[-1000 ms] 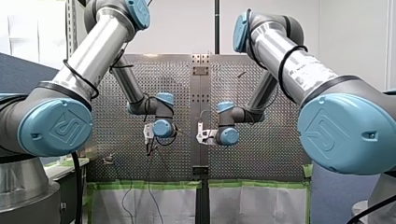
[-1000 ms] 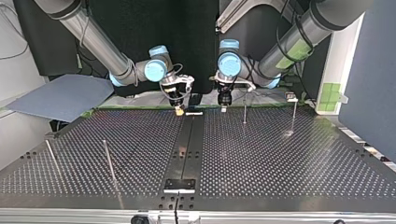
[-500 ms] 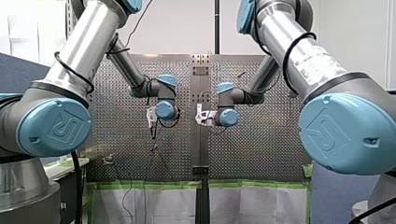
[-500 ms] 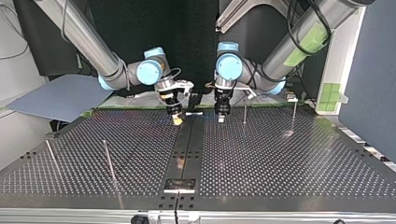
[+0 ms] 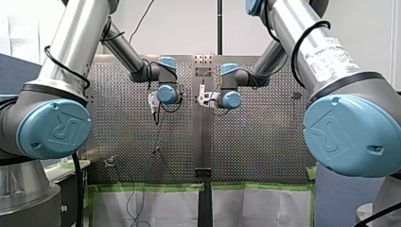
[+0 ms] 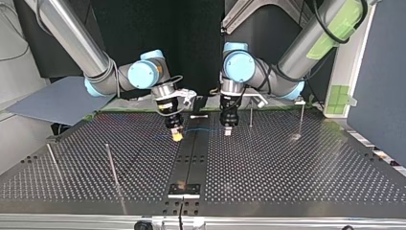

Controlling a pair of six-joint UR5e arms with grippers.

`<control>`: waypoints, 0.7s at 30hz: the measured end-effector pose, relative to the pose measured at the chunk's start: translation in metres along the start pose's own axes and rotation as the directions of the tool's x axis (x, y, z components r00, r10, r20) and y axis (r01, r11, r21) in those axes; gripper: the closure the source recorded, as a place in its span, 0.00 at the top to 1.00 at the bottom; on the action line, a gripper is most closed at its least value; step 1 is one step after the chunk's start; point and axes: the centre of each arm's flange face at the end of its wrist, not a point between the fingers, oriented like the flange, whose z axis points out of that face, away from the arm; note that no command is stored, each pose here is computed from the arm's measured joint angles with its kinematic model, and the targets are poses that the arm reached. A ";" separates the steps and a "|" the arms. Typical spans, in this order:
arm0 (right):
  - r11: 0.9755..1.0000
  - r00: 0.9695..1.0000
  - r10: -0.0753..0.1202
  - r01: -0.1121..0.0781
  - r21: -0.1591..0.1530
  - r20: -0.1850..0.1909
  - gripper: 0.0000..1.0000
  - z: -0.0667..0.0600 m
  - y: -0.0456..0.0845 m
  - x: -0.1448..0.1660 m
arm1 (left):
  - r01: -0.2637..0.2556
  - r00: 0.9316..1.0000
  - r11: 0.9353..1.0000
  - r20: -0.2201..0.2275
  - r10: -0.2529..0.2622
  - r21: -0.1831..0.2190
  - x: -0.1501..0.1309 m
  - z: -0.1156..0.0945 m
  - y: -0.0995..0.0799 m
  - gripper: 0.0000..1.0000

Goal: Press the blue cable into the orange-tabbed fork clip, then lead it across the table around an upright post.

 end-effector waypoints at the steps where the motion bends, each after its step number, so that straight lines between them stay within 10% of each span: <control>1: 1.000 1.000 0.000 0.000 0.001 -0.010 0.00 -0.001 -0.001 0.008 | 0.004 1.000 1.000 0.011 -0.004 0.003 -0.008 0.000 -0.002 0.00; 12: 1.000 0.995 -0.003 0.003 0.004 -0.098 0.00 -0.007 -0.006 0.081 | 0.026 0.997 0.999 0.074 -0.028 0.024 -0.057 -0.002 -0.014 0.00; 21: 1.000 0.985 -0.008 0.006 -0.012 -0.174 0.00 -0.018 -0.002 0.144 | 0.031 0.996 0.999 0.088 -0.034 0.037 -0.085 0.008 -0.028 0.00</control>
